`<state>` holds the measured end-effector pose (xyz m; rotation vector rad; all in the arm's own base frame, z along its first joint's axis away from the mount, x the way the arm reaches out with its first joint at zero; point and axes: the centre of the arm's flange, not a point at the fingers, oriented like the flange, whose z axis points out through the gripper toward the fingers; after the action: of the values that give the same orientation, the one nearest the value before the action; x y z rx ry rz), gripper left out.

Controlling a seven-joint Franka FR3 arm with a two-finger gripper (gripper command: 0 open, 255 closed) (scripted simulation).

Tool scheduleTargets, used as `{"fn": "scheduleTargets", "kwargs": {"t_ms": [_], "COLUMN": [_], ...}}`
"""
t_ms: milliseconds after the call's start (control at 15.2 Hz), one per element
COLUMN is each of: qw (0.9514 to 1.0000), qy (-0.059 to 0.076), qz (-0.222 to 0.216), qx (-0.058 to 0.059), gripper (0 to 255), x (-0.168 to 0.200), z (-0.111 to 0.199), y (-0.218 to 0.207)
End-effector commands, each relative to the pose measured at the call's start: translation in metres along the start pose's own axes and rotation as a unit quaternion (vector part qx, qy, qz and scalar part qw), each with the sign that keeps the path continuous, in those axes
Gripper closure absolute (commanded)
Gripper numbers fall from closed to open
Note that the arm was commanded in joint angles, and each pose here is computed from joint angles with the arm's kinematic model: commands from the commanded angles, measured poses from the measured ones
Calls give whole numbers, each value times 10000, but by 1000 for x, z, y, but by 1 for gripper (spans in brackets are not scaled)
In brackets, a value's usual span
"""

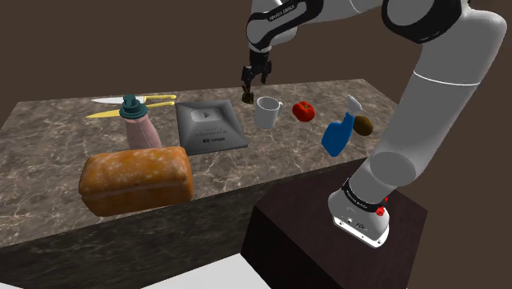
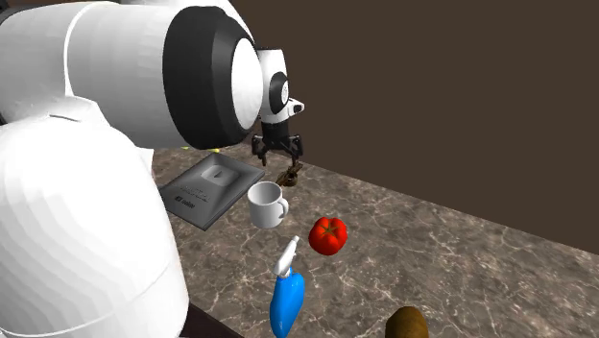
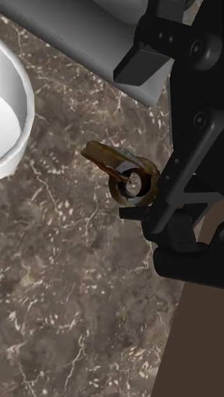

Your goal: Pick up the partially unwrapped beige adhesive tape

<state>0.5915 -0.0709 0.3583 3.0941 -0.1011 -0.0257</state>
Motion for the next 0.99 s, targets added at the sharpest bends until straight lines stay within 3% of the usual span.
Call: {"fn": "scheduleTargets", "kwargs": {"t_ms": [0,264,858,924], "qw": [10000,9996,9996,9996], "qy": [-59,-160,-160,-159], "qz": [54,151,151,151], "qx": [-56,-151,-151,-151], "gripper": [0,0,0,255], "x": [19,49,50,51], "z": [19,55,95,95], "y": [4,14,12,13]}}
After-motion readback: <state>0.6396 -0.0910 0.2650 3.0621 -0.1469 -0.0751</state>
